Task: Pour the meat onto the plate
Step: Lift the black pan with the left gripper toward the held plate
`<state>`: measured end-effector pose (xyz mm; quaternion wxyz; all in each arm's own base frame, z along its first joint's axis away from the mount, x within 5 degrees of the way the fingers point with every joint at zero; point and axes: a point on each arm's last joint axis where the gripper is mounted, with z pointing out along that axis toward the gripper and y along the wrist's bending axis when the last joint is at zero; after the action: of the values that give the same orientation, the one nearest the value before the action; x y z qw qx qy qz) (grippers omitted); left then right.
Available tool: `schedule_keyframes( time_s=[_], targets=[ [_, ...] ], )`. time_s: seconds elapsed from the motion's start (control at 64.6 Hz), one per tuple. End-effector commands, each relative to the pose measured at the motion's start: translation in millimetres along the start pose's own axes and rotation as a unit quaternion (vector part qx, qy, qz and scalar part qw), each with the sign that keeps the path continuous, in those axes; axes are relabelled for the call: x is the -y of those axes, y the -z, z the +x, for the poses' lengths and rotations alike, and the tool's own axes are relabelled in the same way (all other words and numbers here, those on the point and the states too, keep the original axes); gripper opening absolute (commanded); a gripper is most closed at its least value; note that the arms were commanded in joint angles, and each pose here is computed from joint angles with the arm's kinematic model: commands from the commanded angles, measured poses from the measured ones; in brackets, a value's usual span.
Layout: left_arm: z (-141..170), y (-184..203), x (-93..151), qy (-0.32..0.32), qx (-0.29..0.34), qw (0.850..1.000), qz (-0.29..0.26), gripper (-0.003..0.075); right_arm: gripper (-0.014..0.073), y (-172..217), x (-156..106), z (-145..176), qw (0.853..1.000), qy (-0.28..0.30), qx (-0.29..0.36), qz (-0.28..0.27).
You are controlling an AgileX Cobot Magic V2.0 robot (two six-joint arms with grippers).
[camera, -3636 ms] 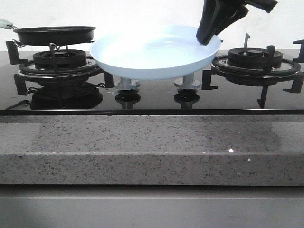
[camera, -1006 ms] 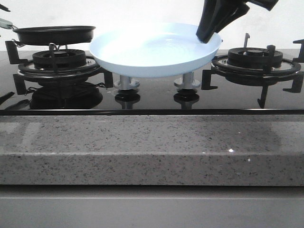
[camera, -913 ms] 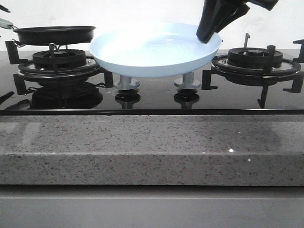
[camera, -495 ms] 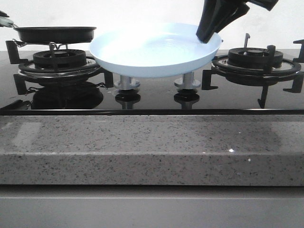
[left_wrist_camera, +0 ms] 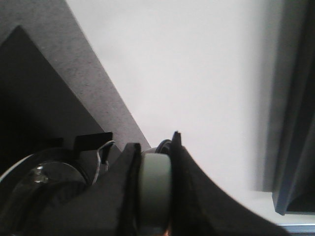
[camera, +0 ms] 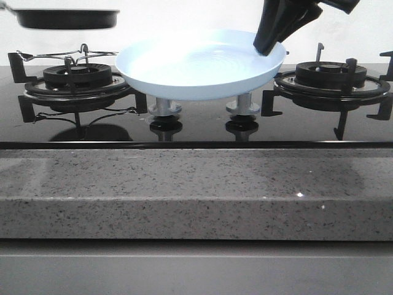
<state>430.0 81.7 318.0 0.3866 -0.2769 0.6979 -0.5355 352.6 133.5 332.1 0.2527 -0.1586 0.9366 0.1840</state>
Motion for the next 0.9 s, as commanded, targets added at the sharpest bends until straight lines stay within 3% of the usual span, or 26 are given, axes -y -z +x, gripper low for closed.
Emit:
schedule_keyframes(
  time_s=[0.0, 0.325, 0.712, 0.882],
  targets=[
    [11.9, 22.0, 68.8, -0.048, -0.005, 0.995, 0.090, -0.0020, -0.0069, 28.2, -8.9, -9.0, 0.998, 0.005, 0.058, -0.010],
    [79.5, 18.1, 136.7, -0.171, -0.058, 0.979, 0.097, -0.0020, -0.0069, 28.2, -8.9, -9.0, 0.998, 0.005, 0.058, -0.010],
    [154.1, 9.4, 182.5, -0.285, -0.090, 0.950, 0.092, -0.0020, -0.0069, 28.2, -8.9, -9.0, 0.998, 0.005, 0.058, -0.010],
    [177.4, 25.2, 206.9, -0.388, -0.068, 0.916, 0.076, -0.0020, -0.0069, 28.2, -8.9, -9.0, 0.998, 0.005, 0.058, -0.010]
  ],
)
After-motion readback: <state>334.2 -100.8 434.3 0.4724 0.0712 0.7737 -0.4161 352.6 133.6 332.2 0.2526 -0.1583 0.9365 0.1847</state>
